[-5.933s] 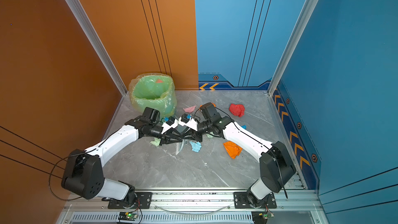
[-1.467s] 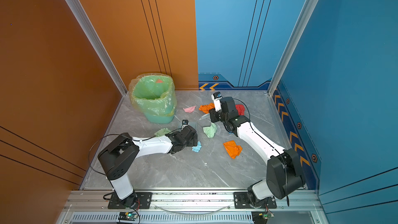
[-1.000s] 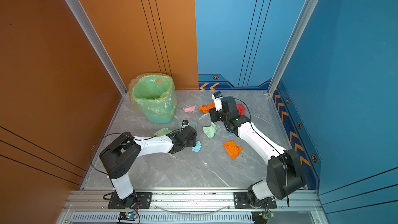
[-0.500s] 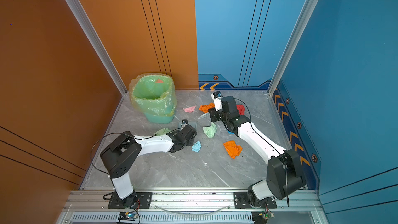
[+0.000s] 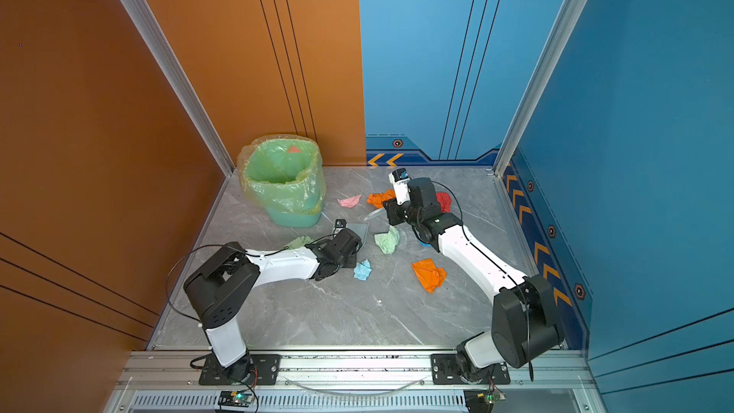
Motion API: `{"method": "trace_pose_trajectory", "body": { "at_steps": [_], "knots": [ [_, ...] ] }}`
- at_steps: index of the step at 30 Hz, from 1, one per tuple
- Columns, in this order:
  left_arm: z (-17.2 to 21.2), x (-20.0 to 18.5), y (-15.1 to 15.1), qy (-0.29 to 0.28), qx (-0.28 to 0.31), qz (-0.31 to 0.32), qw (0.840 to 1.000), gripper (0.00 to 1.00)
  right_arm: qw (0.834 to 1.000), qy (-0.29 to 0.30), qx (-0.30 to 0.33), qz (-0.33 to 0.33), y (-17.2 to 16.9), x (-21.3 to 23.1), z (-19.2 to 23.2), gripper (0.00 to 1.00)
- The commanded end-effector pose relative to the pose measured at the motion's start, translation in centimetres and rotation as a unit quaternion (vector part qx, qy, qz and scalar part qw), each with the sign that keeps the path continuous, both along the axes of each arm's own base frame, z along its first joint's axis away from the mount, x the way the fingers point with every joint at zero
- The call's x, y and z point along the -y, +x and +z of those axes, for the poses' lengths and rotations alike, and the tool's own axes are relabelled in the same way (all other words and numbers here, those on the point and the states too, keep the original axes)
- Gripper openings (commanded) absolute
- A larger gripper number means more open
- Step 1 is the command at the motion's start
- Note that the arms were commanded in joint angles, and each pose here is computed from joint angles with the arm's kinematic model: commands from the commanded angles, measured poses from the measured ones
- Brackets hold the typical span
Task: Sweep away the paper scraps from the table
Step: 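Lower the left gripper and close it on the dustpan handle, then pull the dustpan nearer with the left gripper while the right brings the brush over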
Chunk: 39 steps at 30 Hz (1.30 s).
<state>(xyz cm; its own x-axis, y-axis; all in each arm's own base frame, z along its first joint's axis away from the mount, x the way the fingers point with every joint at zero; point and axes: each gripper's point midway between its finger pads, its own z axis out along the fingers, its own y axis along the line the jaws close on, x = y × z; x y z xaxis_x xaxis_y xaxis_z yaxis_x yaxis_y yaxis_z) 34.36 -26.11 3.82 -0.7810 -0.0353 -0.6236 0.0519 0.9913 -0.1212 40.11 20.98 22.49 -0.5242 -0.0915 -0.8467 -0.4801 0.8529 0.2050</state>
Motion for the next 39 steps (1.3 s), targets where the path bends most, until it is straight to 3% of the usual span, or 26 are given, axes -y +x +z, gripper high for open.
{"method": "trace_pose_trajectory", "body": {
  "at_steps": [1, 10, 24, 39],
  "knots": [
    [1.7, -0.5, 0.1, 0.000, 0.011, -0.006, 1.000, 0.10, 1.000, 0.003, 0.022, 0.005, 0.2, 0.2, 1.2, 0.00],
    [4.3, -1.7, -1.1, 0.011, 0.019, -0.010, 1.000, 0.06, 0.999, 0.011, 0.034, 0.005, 0.2, 0.3, 2.4, 0.00],
    [5.8, -7.5, -9.6, 0.026, -0.013, 0.009, 1.000, 0.00, 0.994, 0.065, 0.083, 0.036, -0.9, -1.0, 5.1, 0.00],
    [3.5, -14.0, -17.4, -0.007, -0.037, 0.081, 0.996, 0.00, 0.981, 0.084, 0.131, 0.119, -4.8, -8.0, 4.3, 0.00]
  ]
}}
